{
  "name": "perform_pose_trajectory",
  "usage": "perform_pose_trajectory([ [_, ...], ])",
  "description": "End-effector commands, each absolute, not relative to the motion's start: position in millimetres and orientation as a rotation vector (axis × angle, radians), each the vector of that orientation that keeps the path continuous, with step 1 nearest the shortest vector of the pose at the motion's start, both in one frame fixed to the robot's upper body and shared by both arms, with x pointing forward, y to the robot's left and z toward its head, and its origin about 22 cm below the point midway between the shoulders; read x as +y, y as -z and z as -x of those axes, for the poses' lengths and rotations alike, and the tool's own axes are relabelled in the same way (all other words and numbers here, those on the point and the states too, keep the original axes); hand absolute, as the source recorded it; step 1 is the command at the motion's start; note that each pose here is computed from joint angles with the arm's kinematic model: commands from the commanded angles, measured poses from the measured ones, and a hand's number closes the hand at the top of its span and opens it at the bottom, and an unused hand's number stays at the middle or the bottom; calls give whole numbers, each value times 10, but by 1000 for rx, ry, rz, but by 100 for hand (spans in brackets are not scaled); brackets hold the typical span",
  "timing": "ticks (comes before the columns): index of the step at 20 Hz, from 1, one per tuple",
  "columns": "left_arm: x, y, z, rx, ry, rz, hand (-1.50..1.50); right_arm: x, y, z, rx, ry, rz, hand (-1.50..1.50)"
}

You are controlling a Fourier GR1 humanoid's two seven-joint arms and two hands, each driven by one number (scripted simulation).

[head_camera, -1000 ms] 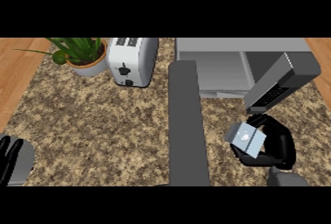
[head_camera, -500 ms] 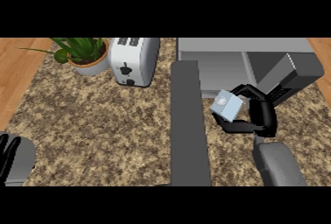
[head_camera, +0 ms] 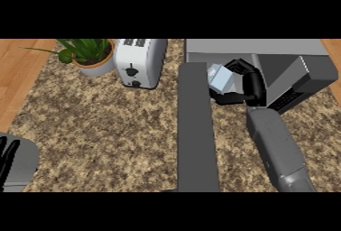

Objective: Pick up the milk, place it into the microwave and close the microwave

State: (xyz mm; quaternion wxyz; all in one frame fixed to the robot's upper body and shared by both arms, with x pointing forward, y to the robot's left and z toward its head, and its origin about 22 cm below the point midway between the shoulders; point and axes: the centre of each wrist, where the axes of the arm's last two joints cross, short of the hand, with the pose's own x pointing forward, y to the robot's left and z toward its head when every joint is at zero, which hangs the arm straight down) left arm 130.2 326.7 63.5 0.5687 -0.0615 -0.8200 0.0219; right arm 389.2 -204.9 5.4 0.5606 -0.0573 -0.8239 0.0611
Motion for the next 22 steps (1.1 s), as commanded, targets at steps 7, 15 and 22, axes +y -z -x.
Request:
perform_pose_trajectory([
  [7, 3234, -620, -1534, -1939, -2, 198, -150, -2038, -305, -4334, -1971, -184, 268, 150],
  [15, 3148, -676, -1618, -1956, 29, 237, -150, -2253, -513, -4458, -1945, -255, 417, 150],
  [22, 3166, -677, -1679, -1938, 65, 236, -150, -2243, -512, -4469, -1913, -87, 575, 150],
])
